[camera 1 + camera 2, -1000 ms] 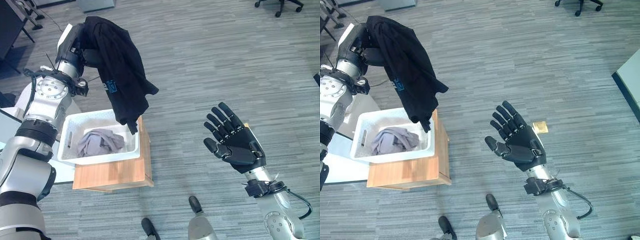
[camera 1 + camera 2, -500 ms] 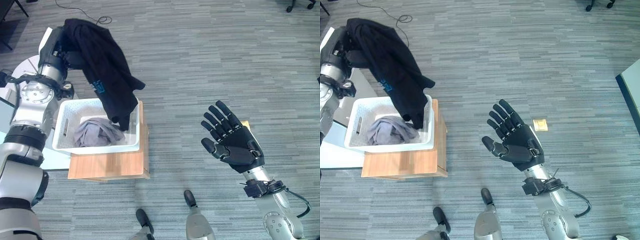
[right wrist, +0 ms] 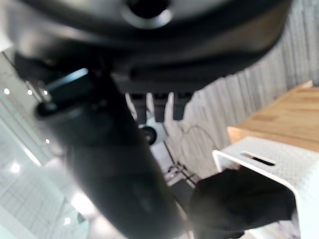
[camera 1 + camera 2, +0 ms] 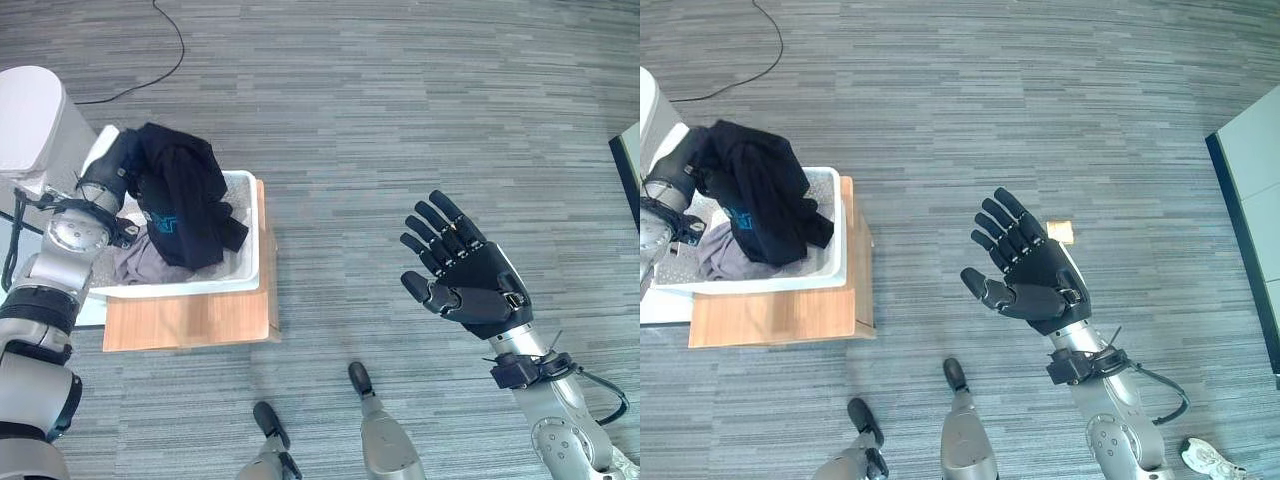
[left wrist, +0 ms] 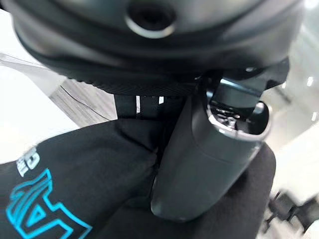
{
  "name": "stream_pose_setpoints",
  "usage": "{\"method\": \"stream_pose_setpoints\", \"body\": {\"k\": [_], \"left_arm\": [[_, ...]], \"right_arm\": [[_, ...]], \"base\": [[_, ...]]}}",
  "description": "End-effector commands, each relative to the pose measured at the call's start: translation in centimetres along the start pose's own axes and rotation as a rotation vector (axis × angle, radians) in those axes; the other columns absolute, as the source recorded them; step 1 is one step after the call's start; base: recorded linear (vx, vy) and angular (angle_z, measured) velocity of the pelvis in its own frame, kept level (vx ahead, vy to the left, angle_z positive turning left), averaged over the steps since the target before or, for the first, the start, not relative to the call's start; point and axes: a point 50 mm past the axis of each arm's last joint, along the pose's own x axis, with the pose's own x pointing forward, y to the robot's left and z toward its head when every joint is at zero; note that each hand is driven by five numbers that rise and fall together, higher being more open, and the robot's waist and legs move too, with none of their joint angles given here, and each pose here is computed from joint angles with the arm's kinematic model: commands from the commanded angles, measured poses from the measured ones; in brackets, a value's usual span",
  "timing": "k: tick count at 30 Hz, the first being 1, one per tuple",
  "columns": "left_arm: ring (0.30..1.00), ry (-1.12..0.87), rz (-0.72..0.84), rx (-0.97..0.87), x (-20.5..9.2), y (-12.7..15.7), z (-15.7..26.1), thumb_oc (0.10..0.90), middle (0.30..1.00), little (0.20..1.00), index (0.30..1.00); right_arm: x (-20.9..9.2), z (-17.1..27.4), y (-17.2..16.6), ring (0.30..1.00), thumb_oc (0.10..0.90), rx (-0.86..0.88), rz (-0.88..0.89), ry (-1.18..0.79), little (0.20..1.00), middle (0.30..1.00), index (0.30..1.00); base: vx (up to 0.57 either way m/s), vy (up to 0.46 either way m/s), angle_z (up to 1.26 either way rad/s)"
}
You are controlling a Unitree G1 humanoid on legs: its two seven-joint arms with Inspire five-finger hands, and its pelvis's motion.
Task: Pick up bed clothes into laundry basket.
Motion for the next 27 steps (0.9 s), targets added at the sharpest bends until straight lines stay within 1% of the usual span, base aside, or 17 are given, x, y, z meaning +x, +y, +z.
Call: {"method": "stream_pose_setpoints", "body": {"k": [1, 2, 6, 7, 9, 11, 12, 13, 20, 22, 27], "left_arm": [[0.3, -0.05, 0.138, 0.145, 0.0, 5.5, 1.9, 0.4, 0.3, 0.3, 0.3], [0.3, -0.029, 0.127, 0.192, 0.1, 5.4, 1.6, 0.4, 0.3, 0.3, 0.3], [0.3, 0.033, 0.051, 0.499, 0.3, 5.2, 1.2, 0.4, 0.3, 0.3, 0.3], [0.3, 0.055, 0.031, 0.628, 0.3, 5.3, 1.1, 0.4, 0.3, 0.3, 0.3], [0.3, 0.078, 0.005, 0.745, 0.3, 5.3, 0.7, 0.4, 0.3, 0.3, 0.3], [0.3, 0.069, -0.002, 0.804, 0.5, 5.2, 1.0, 0.4, 0.3, 0.3, 0.3], [0.707, 0.066, 0.007, 0.817, 0.6, 5.1, 1.1, 0.671, 0.707, 0.707, 0.707], [0.9, 0.064, 0.011, 0.831, 0.7, 5.1, 1.2, 0.8, 0.9, 0.9, 0.9], [0.9, 0.047, 0.067, 0.817, 0.9, 5.4, 1.8, 0.8, 0.9, 0.9, 0.9], [0.9, 0.016, 0.122, 0.819, 0.9, 6.3, 2.8, 0.8, 0.9, 0.9, 0.9], [0.9, -0.04, 0.177, 0.84, 0.7, 7.8, 4.6, 0.8, 0.9, 0.9, 0.9]], "right_arm": [[1.4, 4.2, 2.1, 0.9, 0.8, -0.055, 0.162, -0.212, 0.9, 0.9, 0.9], [1.4, 4.2, 2.1, 0.9, 0.8, -0.059, 0.164, -0.209, 0.9, 0.9, 0.9], [1.3, 4.4, 2.2, 0.9, 0.8, -0.049, 0.184, -0.212, 0.9, 0.9, 0.9], [1.2, 4.4, 2.4, 0.9, 0.8, -0.043, 0.196, -0.21, 0.9, 0.9, 0.9], [1.1, 4.4, 2.5, 0.9, 0.8, -0.04, 0.204, -0.213, 0.9, 0.9, 0.9], [1.1, 4.5, 2.6, 0.9, 0.8, -0.036, 0.214, -0.214, 0.9, 0.9, 0.9], [1.1, 4.5, 2.7, 0.9, 0.8, -0.031, 0.22, -0.215, 0.9, 0.9, 0.9], [1.0, 4.6, 2.8, 0.9, 0.8, -0.029, 0.223, -0.216, 0.9, 0.9, 0.9], [0.9, 4.4, 2.9, 0.9, 0.8, -0.022, 0.232, -0.203, 0.9, 0.9, 0.9], [0.9, 4.2, 3.0, 0.9, 0.8, -0.017, 0.23, -0.197, 0.9, 0.9, 0.9], [0.7, 4.1, 2.8, 0.9, 0.8, -0.008, 0.216, -0.194, 0.9, 0.9, 0.9]], "base": [[0.0, 0.0, 0.0], [0.0, 0.0, 0.0], [0.0, 0.002, -0.01], [0.0, 0.001, -0.03], [0.01, 0.004, -0.05], [0.01, 0.004, -0.07], [0.0, 0.001, -0.06], [-0.01, -0.004, -0.04], [0.0, -0.001, 0.0], [0.0, 0.0, 0.0], [0.0, 0.0, 0.0]]}}
